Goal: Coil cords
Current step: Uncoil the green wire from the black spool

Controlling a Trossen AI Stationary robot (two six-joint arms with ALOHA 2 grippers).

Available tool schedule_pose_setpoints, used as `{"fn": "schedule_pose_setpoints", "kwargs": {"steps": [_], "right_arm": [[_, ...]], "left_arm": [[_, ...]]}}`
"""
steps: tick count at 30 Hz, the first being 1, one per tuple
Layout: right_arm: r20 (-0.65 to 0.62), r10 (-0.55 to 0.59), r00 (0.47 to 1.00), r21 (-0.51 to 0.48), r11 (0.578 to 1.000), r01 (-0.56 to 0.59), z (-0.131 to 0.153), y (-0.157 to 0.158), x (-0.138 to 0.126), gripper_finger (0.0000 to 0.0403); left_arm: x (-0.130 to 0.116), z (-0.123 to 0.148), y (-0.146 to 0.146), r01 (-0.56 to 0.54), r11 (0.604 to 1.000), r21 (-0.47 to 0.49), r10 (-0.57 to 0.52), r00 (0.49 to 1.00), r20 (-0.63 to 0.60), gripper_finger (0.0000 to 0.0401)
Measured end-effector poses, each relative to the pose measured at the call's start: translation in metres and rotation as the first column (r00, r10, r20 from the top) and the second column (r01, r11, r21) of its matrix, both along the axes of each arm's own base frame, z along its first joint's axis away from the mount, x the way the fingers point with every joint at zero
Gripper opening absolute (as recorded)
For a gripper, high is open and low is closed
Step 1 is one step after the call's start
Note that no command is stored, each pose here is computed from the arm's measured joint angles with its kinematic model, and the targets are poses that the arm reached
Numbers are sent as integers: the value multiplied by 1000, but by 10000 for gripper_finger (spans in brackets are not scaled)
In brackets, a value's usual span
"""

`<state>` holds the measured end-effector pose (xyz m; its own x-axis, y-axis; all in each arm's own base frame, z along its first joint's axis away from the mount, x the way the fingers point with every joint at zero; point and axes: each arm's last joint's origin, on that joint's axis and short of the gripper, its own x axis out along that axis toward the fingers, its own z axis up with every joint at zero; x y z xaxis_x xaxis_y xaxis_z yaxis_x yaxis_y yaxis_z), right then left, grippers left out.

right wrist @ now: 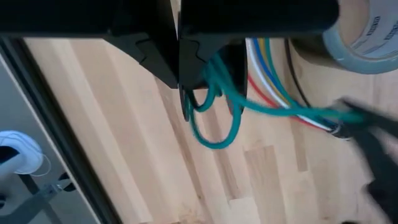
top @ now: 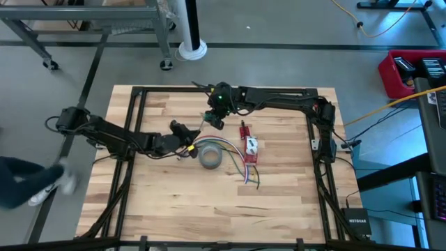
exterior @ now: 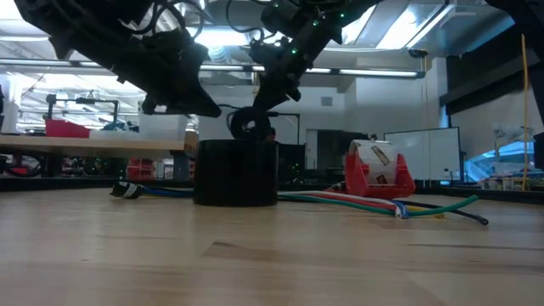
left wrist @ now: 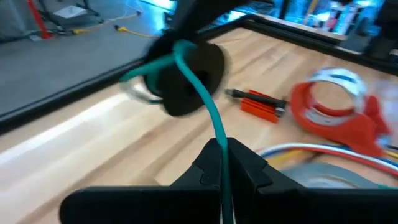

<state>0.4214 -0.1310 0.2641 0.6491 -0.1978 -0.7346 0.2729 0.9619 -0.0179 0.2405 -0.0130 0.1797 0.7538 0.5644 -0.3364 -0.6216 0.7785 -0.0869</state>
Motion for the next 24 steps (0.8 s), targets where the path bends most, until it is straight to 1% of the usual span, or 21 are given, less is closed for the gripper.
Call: {"fn": "schedule_pose_setpoints", "kwargs": {"steps": [4, 8, 11, 15, 18, 21, 24], "right_arm": [[-1, -1, 1000, -1, 1000, 1, 0, 0, 0, 0], [2, 5, 1000, 4, 1000, -5, 0, 0, 0, 0], [13, 0, 1000, 3, 1000, 0, 1, 0, 1, 0], [84, -21, 996, 6, 1000, 21, 5, -2, 5, 0], [153, -36, 988, 9, 999, 35, 10, -3, 9, 0], [188, -51, 981, 22, 999, 48, 13, -3, 11, 0], [193, -66, 979, 39, 997, 59, 13, -3, 11, 0]], "left_arm": [[0, 0, -6, 18, 1000, -15, -17, 1000, 13, 0], [0, 3, -9, 10, 1000, -13, -10, 999, 45, 0], [3, 10, -9, 22, 1000, 14, -24, 994, 103, 0], [8, 24, -7, 51, 996, 76, -65, 978, 196, 0], [12, 32, -8, 62, 992, 110, -82, 977, 196, 0], [15, 35, -8, 67, 991, 116, -85, 982, 167, 0], [13, 28, -10, 53, 995, 79, -62, 992, 113, 0]]}}
